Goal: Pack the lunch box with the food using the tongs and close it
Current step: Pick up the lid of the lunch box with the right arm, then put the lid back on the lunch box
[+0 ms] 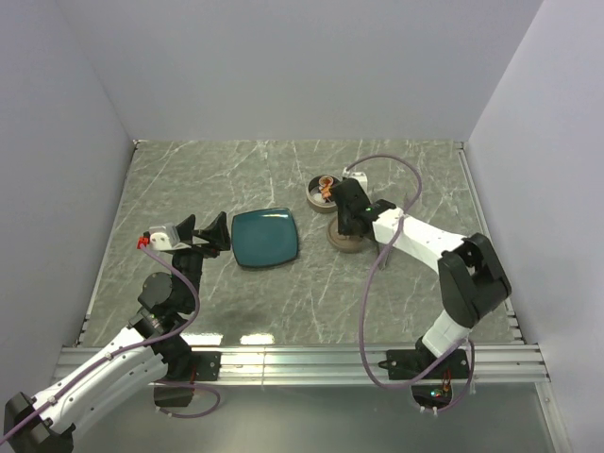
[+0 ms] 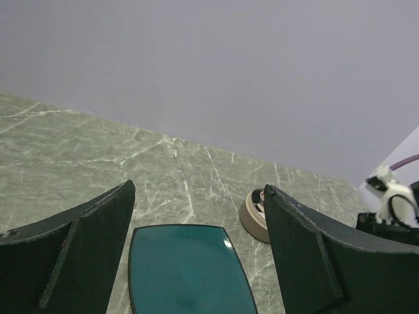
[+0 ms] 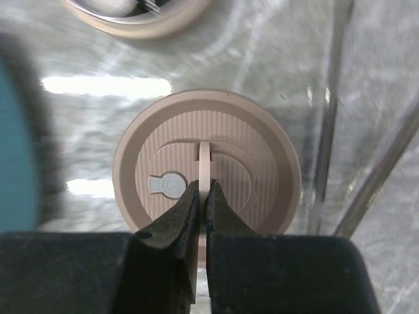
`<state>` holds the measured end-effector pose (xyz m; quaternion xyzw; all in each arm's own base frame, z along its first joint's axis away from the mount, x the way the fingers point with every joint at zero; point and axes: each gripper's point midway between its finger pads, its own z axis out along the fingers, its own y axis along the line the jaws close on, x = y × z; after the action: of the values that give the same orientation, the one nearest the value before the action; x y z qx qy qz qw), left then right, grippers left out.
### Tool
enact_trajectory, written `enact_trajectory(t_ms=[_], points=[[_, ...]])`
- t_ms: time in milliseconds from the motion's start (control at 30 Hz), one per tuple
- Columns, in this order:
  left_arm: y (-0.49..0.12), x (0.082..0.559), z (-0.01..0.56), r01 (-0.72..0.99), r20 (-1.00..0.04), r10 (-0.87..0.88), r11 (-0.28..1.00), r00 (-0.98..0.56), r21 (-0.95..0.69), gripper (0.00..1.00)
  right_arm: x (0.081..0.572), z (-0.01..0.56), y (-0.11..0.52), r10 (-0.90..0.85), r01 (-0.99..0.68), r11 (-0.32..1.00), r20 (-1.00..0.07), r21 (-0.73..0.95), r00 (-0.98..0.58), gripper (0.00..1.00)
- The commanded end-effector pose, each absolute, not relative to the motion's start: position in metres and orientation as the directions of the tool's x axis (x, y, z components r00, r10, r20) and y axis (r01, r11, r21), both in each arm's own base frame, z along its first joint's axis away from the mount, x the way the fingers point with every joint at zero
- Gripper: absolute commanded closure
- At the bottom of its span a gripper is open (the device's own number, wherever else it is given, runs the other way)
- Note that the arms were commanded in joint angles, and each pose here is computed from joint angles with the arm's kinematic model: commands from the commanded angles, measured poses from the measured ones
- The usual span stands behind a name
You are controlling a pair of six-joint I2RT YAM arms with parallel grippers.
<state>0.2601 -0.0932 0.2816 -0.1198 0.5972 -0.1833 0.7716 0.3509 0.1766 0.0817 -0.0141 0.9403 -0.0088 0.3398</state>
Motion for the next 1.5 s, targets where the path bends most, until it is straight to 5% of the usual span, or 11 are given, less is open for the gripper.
enact_trajectory(t_ms=[0,600,1467], points=[[-0.094,0.260,0.284,0.147,-0.871,-0.435,0.900,0.230,-0.411,0.14,0.361,0.123,0.198,-0.030,-0.099,0.994,-0.725,0.053,-0.688,1.00],[-0.100,0.263,0.283,0.169,-0.882,-0.413,0.909,0.226,-0.382,0.15,0.458,0.185,0.245,-0.043,-0.266,0.952,-0.797,0.150,-0.602,1.00],[-0.102,0.266,0.280,0.163,-0.890,-0.400,0.914,0.218,-0.371,0.15,0.522,0.100,0.212,-0.029,-0.173,0.972,-0.651,0.159,-0.758,1.00]])
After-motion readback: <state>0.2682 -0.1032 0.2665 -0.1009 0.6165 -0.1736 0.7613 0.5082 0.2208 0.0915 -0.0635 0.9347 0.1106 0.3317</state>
